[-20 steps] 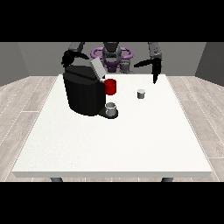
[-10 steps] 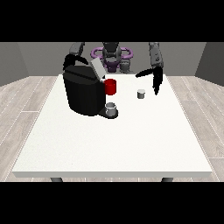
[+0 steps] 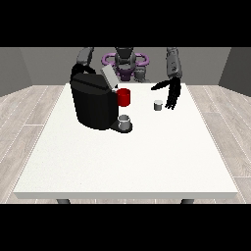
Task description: Insert the coffee pod into the coffee machine and close the lid
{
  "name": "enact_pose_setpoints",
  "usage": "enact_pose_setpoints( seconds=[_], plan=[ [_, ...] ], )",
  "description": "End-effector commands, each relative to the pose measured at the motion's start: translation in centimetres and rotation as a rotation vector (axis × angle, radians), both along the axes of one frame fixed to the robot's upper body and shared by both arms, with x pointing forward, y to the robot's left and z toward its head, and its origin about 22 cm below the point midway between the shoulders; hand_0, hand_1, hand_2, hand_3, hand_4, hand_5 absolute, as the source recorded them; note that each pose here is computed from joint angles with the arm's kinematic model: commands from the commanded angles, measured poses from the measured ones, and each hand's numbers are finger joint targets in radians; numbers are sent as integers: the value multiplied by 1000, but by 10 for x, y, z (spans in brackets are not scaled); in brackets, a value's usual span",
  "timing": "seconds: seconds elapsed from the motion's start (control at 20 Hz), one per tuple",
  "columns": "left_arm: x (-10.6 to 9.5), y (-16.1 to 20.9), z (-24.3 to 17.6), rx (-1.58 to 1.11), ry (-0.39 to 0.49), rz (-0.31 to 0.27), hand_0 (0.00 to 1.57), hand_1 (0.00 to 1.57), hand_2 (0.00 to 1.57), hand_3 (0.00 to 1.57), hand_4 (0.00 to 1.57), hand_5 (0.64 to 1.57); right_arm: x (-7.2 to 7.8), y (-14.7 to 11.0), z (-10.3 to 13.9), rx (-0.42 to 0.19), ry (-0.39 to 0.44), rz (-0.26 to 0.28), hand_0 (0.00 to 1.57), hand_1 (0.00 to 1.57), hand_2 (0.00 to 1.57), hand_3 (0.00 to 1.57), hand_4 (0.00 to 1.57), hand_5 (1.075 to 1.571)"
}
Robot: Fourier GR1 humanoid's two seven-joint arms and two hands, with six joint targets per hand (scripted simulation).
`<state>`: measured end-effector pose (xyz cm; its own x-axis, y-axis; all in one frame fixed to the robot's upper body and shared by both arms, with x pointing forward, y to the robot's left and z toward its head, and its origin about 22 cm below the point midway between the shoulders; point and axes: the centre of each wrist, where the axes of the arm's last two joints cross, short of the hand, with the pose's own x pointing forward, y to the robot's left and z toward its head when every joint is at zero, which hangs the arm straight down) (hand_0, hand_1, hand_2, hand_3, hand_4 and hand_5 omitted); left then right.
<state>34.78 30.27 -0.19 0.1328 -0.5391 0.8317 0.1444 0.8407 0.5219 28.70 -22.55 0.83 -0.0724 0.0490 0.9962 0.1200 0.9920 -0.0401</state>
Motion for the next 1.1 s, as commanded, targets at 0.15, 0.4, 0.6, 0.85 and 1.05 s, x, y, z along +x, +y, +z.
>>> enact_pose_setpoints(
  seconds=[0.15, 0.4, 0.6, 0.85, 1.05],
  plan=[
    [0, 26, -13, 100, 53, 46, 758, 758, 820, 513, 0, 1571, 0, 15, 5, -35, 20, 19, 0, 0, 0, 0, 356, 1571],
    [4, 28, -9, 211, 69, -3, 600, 600, 715, 469, 0, 1571, -6, 7, -12, 2, 21, 25, 0, 0, 0, 0, 432, 1571],
    [8, 26, -15, 286, 36, 10, 608, 608, 745, 483, 0, 1571, 3, 17, 12, -13, 9, 46, 0, 0, 0, 0, 434, 1571],
    [1, 4, -36, 328, -70, 49, 719, 719, 864, 649, 229, 1571, 2, 1, 13, -2, 38, 39, 0, 0, 0, 0, 487, 1571],
    [13, -1, -26, 339, -75, 18, 824, 824, 972, 737, 389, 1571, 4, 10, -4, 7, 25, 2, 0, 0, 0, 0, 513, 1571]
  ],
)
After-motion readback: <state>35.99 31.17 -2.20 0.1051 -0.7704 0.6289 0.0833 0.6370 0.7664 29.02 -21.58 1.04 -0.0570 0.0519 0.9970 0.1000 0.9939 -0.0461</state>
